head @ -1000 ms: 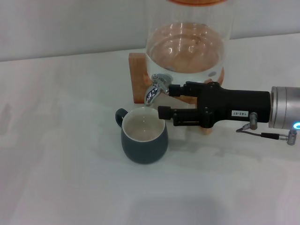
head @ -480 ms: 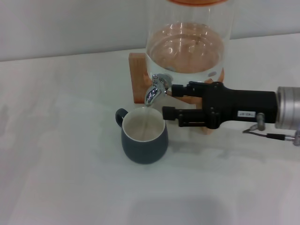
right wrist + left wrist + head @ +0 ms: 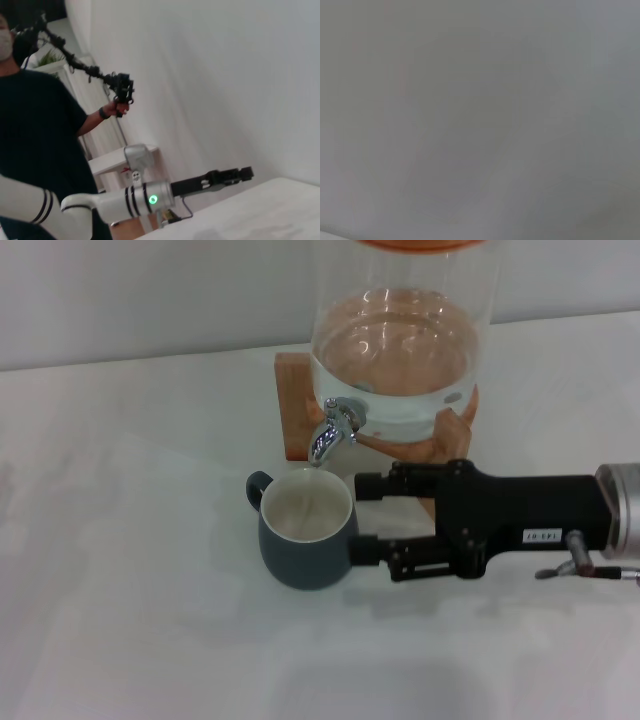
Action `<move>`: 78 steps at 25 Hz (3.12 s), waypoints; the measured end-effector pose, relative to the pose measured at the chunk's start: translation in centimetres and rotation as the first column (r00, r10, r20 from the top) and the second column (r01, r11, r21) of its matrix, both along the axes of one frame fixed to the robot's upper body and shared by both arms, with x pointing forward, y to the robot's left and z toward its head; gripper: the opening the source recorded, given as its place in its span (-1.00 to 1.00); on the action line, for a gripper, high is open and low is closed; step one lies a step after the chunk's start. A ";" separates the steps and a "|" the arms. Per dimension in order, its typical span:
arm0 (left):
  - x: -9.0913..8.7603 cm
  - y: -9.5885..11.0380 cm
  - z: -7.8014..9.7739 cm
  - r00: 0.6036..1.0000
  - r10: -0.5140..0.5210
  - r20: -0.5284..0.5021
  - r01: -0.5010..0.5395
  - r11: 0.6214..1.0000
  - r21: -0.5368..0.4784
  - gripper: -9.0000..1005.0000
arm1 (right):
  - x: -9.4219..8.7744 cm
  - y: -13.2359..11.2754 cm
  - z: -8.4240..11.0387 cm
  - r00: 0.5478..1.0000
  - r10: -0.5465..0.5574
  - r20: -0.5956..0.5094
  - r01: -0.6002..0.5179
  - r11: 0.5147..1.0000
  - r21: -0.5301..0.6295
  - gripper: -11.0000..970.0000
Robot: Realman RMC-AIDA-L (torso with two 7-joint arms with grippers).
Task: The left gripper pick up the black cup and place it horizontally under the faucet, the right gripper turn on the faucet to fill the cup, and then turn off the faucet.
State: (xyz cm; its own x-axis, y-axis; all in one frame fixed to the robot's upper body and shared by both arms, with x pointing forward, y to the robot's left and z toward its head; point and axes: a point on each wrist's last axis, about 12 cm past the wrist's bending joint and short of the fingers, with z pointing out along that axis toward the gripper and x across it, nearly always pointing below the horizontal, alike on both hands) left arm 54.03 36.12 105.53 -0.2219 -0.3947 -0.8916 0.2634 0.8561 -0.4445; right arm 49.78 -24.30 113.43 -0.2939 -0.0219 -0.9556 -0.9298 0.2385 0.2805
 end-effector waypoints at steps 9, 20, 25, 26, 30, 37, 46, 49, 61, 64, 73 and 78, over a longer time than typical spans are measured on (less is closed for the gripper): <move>0.1 -0.3 0.3 0.999 -0.028 0.015 0.028 1.000 0.004 -0.22 | 0.0 0.7 -0.3 1.000 0.020 0.003 -0.020 1.000 -0.003 0.67; 0.5 -0.4 0.9 0.998 -0.044 0.041 0.043 0.999 0.009 -0.22 | 0.3 2.0 0.0 0.999 0.045 0.013 -0.045 0.999 0.009 0.67; 0.7 -0.4 1.3 0.997 -0.053 0.053 0.052 0.999 0.016 -0.22 | 0.4 2.3 0.1 0.998 0.054 0.018 -0.054 0.998 0.008 0.67; 0.7 -0.4 1.3 0.997 -0.055 0.056 0.054 0.998 0.016 -0.22 | 0.4 2.3 0.1 0.998 0.054 0.018 -0.054 0.999 0.008 0.67; 0.6 -0.6 1.4 0.995 -0.069 0.067 0.068 0.998 0.014 -0.22 | 0.5 2.3 0.1 0.999 0.047 0.018 -0.047 0.999 0.007 0.67; 0.5 -0.8 1.8 0.991 -0.091 0.097 0.091 0.996 0.004 -0.22 | 0.8 2.2 -0.1 1.000 0.024 0.015 -0.024 1.000 0.002 0.67; 0.2 -0.6 1.9 0.990 -0.075 0.119 0.078 0.997 -0.017 -0.22 | 1.4 2.4 -0.1 0.999 -0.038 0.010 0.038 0.999 0.017 0.67; 0.2 -0.5 2.0 0.990 -0.075 0.120 0.077 0.997 -0.015 -0.22 | 1.5 2.7 -0.2 0.999 -0.041 0.007 0.041 0.999 0.018 0.67; 0.2 -0.4 2.0 0.990 -0.076 0.121 0.078 0.997 -0.012 -0.22 | 2.2 2.7 -0.5 0.991 -0.135 0.016 0.135 0.991 -0.016 0.67; 0.2 -0.4 2.0 0.990 -0.076 0.120 0.078 0.997 -0.011 -0.22 | 2.2 2.7 -0.4 0.990 -0.142 0.025 0.142 0.990 -0.021 0.67; 0.2 -0.3 2.0 0.991 -0.072 0.117 0.073 0.997 -0.008 -0.22 | 2.3 2.5 -0.2 0.988 -0.151 0.031 0.151 0.988 -0.020 0.67; 0.3 -0.2 2.1 0.990 -0.073 0.119 0.074 0.997 -0.006 -0.22 | 2.4 2.2 -0.2 0.986 -0.161 0.038 0.162 0.987 -0.024 0.67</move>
State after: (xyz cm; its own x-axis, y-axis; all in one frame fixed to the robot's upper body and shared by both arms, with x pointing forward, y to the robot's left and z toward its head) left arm 54.35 35.87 107.63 -0.1435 -0.3902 -0.9095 0.3765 0.8284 -0.4148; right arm 52.21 -22.14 113.26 -0.2614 -0.0032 -0.9652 -0.8878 0.3931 0.2392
